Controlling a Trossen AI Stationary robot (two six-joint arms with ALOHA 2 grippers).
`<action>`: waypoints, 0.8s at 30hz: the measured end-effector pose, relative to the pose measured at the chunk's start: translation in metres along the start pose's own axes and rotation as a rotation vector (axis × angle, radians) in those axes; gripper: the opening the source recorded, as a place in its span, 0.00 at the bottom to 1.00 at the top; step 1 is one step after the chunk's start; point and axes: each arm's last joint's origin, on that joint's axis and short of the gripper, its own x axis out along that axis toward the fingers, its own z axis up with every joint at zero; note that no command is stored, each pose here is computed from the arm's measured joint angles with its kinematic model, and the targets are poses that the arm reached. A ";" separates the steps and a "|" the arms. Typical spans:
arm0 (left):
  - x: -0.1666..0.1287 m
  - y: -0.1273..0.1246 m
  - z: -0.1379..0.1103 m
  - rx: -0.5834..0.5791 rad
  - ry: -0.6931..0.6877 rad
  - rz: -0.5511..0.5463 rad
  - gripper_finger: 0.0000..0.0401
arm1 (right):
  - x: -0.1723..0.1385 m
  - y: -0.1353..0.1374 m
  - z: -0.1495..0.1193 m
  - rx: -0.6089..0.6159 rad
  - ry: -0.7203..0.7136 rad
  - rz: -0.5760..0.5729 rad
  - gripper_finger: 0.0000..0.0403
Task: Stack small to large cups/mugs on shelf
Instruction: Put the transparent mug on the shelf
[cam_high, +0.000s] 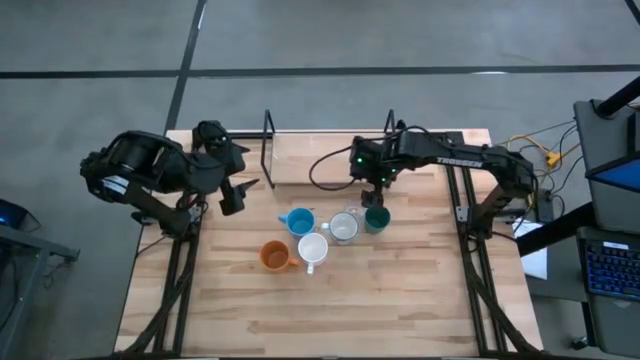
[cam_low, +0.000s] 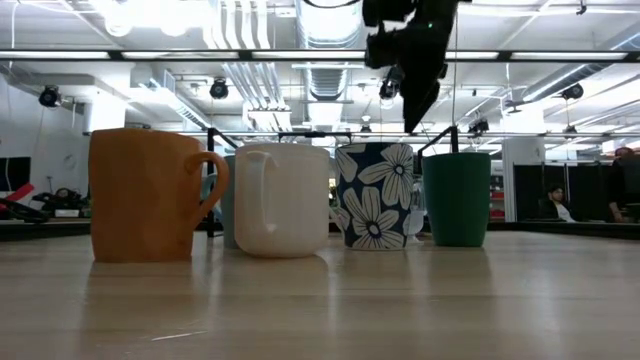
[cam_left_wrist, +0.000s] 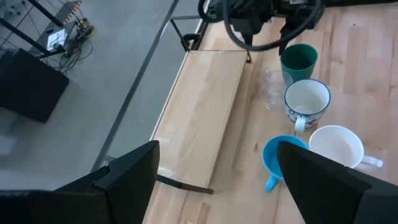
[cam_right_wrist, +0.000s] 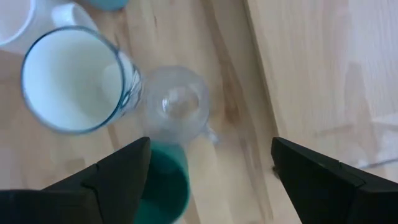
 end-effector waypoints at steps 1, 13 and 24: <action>-0.001 0.001 -0.001 -0.001 0.006 0.002 0.77 | 0.003 -0.001 0.000 0.007 -0.005 -0.001 0.81; -0.002 0.002 -0.003 -0.045 0.009 0.002 0.77 | 0.031 -0.008 -0.012 0.091 -0.039 -0.082 0.81; 0.000 0.001 -0.004 -0.085 0.017 -0.003 0.77 | 0.037 -0.009 -0.020 0.112 -0.104 -0.131 0.81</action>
